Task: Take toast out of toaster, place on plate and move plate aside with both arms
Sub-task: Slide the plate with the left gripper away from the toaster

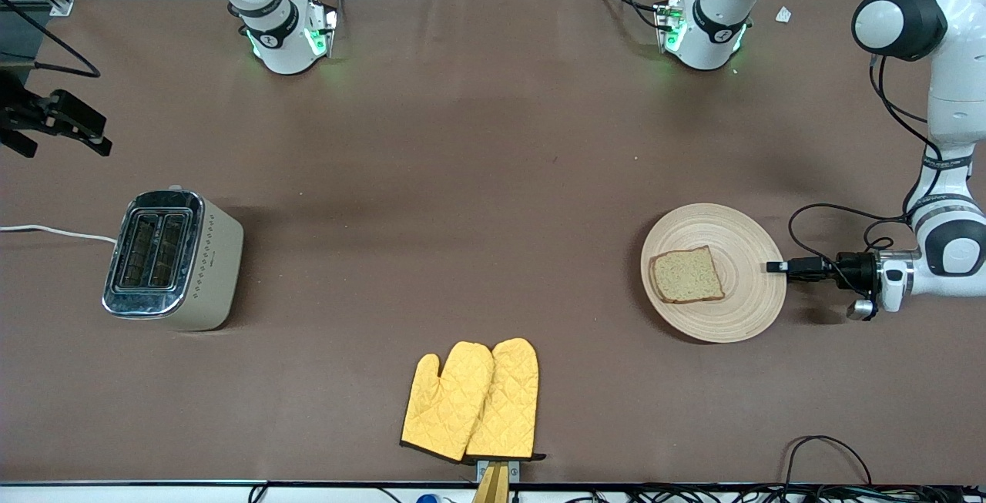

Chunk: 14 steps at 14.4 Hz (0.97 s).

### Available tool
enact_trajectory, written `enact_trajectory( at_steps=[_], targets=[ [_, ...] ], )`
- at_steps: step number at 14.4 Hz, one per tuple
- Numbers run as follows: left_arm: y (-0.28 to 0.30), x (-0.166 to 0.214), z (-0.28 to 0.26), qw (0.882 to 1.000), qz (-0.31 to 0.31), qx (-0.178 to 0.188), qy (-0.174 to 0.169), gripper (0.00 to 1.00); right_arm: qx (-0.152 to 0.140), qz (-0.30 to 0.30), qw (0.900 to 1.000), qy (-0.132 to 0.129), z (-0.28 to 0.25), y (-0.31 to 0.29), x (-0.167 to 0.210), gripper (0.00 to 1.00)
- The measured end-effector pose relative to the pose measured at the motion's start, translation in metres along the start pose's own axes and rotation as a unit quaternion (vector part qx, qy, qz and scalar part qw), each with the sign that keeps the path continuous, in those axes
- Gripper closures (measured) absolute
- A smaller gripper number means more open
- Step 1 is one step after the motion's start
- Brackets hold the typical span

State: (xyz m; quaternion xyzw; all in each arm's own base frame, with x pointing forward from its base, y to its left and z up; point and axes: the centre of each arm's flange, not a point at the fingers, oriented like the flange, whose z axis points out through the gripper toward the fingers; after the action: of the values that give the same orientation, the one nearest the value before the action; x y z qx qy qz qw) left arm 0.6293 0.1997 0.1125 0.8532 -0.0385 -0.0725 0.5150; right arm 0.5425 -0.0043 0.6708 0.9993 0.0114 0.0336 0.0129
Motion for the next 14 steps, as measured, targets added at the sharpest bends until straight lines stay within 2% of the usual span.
enact_trajectory(
  at_steps=[2,5,6,8,10,12,14],
  targets=[
    [0.022,0.014,-0.015,0.999,0.019,0.036,-0.016,0.33,0.000,0.001,1.000,0.005,-0.010,0.001,-0.001,0.00],
    [0.127,0.061,-0.026,0.987,0.055,0.143,-0.050,0.03,0.000,0.000,1.000,0.004,-0.009,0.001,-0.001,0.00],
    [0.178,0.075,-0.020,0.979,0.070,0.182,-0.061,0.00,0.000,0.001,1.000,0.004,-0.009,0.001,-0.001,0.00],
    [0.271,0.088,-0.003,0.957,0.101,0.262,-0.081,0.00,0.000,0.001,1.000,0.003,-0.008,0.001,-0.001,0.00],
    [0.346,0.087,0.009,0.936,0.107,0.325,-0.079,0.00,0.000,0.002,1.000,0.002,-0.008,0.002,0.000,0.00],
    [0.415,0.077,0.012,0.919,0.077,0.383,-0.048,0.00,0.000,0.003,1.000,0.002,-0.007,0.003,0.000,0.00],
    [0.489,0.058,0.012,0.899,0.047,0.435,-0.001,0.00,0.000,0.003,1.000,0.000,-0.005,0.004,0.001,0.00]
  ],
)
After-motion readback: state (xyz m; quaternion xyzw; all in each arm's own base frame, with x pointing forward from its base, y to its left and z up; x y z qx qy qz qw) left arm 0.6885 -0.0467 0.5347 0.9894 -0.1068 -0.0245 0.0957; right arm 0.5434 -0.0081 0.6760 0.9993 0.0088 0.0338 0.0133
